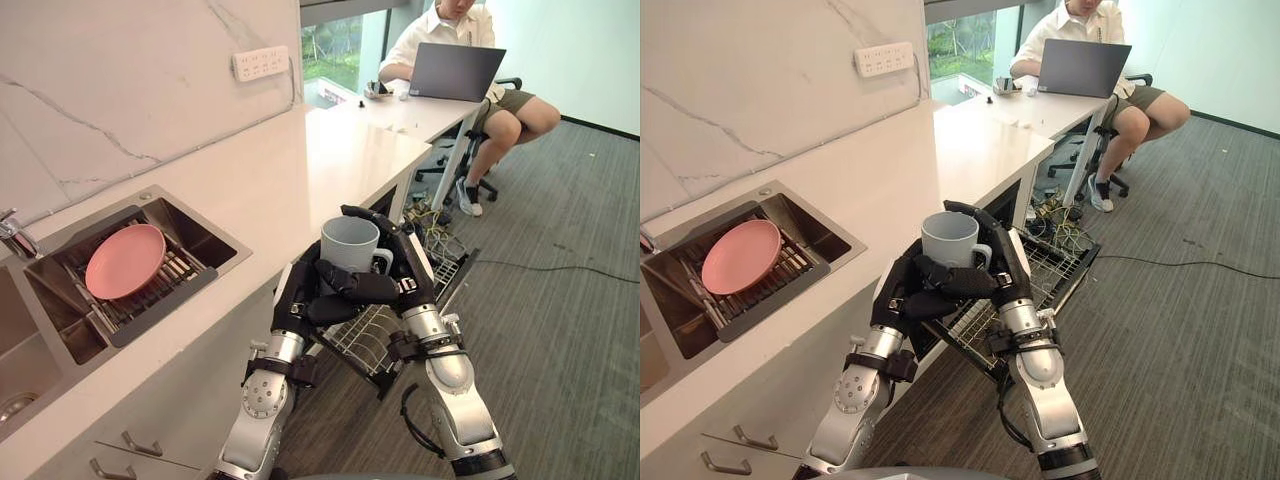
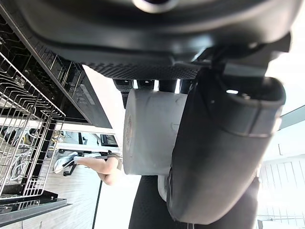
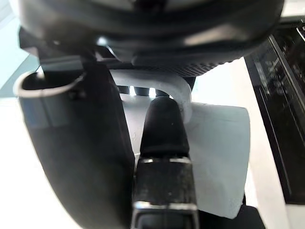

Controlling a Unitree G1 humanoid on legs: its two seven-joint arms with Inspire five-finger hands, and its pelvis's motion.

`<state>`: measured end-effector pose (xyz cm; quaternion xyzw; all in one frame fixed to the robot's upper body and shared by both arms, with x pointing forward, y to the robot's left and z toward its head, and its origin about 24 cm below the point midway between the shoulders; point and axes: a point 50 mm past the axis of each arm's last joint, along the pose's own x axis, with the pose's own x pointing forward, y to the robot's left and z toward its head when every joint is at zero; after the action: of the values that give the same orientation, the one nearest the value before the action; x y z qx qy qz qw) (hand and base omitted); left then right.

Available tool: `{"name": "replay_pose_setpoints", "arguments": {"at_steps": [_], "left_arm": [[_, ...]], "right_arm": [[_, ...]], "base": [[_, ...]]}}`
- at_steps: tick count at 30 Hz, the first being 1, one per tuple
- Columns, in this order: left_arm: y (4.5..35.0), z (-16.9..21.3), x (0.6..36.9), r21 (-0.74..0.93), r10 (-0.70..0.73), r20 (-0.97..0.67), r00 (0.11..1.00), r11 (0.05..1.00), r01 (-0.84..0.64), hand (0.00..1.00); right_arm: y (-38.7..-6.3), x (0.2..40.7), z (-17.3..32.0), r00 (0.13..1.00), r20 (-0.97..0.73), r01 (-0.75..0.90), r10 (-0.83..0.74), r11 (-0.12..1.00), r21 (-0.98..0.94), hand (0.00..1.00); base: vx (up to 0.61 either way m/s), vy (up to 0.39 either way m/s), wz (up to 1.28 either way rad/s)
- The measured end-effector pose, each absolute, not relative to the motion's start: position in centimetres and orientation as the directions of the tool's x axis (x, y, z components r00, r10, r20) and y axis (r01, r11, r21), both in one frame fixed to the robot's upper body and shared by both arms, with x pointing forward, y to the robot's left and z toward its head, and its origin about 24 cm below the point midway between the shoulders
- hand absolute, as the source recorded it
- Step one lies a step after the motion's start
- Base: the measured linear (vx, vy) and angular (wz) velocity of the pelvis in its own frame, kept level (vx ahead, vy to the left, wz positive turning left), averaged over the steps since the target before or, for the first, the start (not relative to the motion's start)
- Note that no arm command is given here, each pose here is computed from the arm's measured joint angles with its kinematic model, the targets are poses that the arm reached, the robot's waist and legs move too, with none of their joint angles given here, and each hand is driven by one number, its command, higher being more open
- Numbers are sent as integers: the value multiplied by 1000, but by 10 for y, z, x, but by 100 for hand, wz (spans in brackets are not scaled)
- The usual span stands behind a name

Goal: Walk over to the sink, pick up the cup, carry it to the dishwasher, place the cup inside the dishwasher, then close the dishwasher door

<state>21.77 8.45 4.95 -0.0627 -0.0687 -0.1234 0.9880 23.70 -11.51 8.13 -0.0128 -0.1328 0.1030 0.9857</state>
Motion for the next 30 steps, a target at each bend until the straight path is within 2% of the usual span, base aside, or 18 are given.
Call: {"name": "replay_pose_setpoints", "arguments": {"at_steps": [9, 14, 17, 19, 22, 26, 30], "left_arm": [[83, 51, 218, -158, -257, 156, 954, 947, 281, 90], [80, 48, 218, -176, -262, 145, 954, 942, 285, 90], [84, 32, 211, -187, -216, 60, 975, 956, 224, 90], [96, 6, 197, -172, -153, -83, 985, 976, 137, 90], [109, -11, 183, -143, -93, -187, 978, 987, 66, 90], [98, -9, 180, -152, -141, -181, 973, 982, 114, 90], [86, -5, 179, -185, -209, -160, 965, 966, 178, 90]], "right_arm": [[-118, 236, 89, 938, 289, -169, 192, 980, -105, 30], [-117, 233, 89, 945, 300, -96, 133, 986, -135, 30], [-130, 231, 96, 937, 339, 114, -85, 991, -66, 30], [-155, 226, 108, 868, 400, 327, -293, 945, -18, 30], [-172, 216, 114, 798, 444, 464, -407, 885, -22, 30], [-170, 207, 108, 796, 451, 504, -404, 855, -124, 30], [-166, 209, 98, 851, 418, 423, -318, 887, -187, 30]], "base": [[0, 0, 0], [0, 0, 0], [0, 0, 0], [0, 0, 0], [0, 0, 0], [0, 0, 0], [0, 0, 0]]}}
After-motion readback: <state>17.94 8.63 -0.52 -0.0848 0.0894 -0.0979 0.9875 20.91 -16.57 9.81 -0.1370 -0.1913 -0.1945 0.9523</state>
